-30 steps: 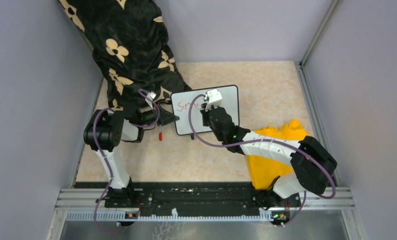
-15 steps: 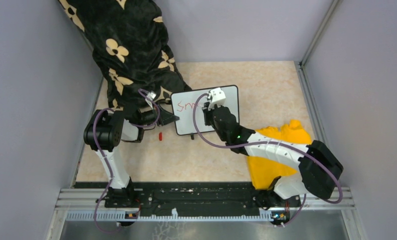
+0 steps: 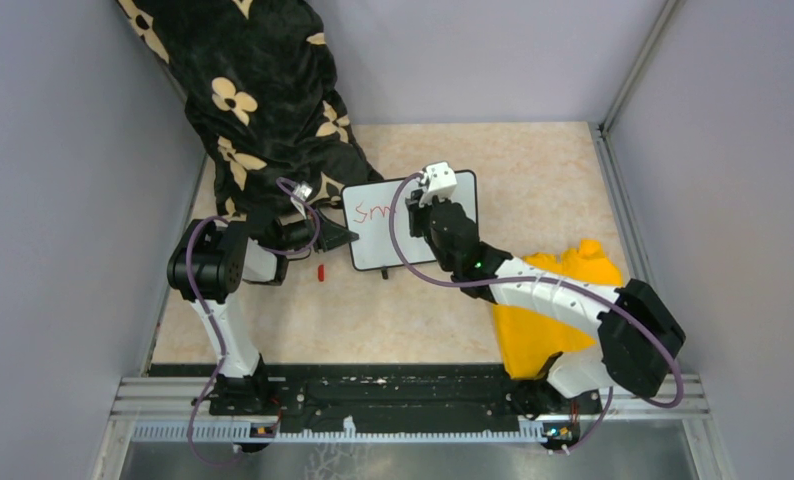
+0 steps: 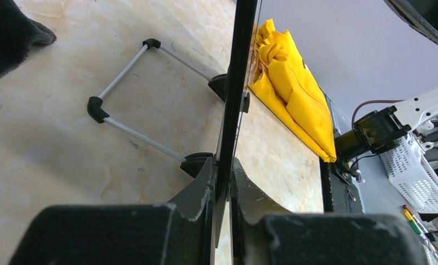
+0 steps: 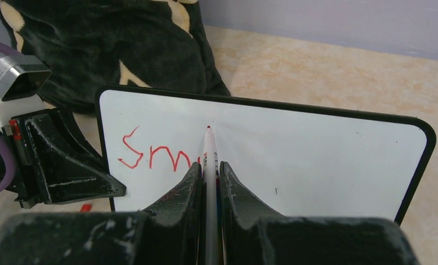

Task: Write a sentence on the whiteboard

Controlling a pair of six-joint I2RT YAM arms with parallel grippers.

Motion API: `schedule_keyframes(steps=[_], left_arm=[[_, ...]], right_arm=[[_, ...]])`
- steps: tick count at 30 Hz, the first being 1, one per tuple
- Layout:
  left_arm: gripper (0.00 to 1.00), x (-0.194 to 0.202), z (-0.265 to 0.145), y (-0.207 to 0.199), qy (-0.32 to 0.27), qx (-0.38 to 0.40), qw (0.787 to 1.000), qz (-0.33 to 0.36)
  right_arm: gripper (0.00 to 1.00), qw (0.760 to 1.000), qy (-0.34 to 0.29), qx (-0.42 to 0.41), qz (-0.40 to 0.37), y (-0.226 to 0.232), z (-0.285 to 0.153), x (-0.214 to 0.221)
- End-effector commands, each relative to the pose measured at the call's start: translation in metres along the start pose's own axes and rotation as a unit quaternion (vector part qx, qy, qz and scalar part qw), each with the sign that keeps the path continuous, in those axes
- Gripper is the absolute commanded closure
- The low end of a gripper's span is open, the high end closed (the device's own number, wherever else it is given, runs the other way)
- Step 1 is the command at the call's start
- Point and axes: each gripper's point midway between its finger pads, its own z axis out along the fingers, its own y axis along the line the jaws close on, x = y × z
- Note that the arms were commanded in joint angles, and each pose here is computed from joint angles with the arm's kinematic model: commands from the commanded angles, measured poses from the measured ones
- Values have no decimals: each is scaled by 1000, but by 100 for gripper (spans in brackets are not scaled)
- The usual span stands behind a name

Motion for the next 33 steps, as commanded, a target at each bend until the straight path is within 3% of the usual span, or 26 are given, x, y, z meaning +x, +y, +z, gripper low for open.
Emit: schedule_keyframes(steps=[1, 19, 33], left_arm=[[100, 12, -2, 2, 11, -3, 1000, -18], [100, 12, -2, 3, 11, -4, 1000, -18], [100, 12, -2, 3, 11, -4, 1000, -19]], right_arm=[[100, 999, -45, 0, 22, 3, 9, -36], [100, 999, -29, 6, 22, -1, 20, -22], [100, 1000, 9, 15, 12, -12, 10, 13]])
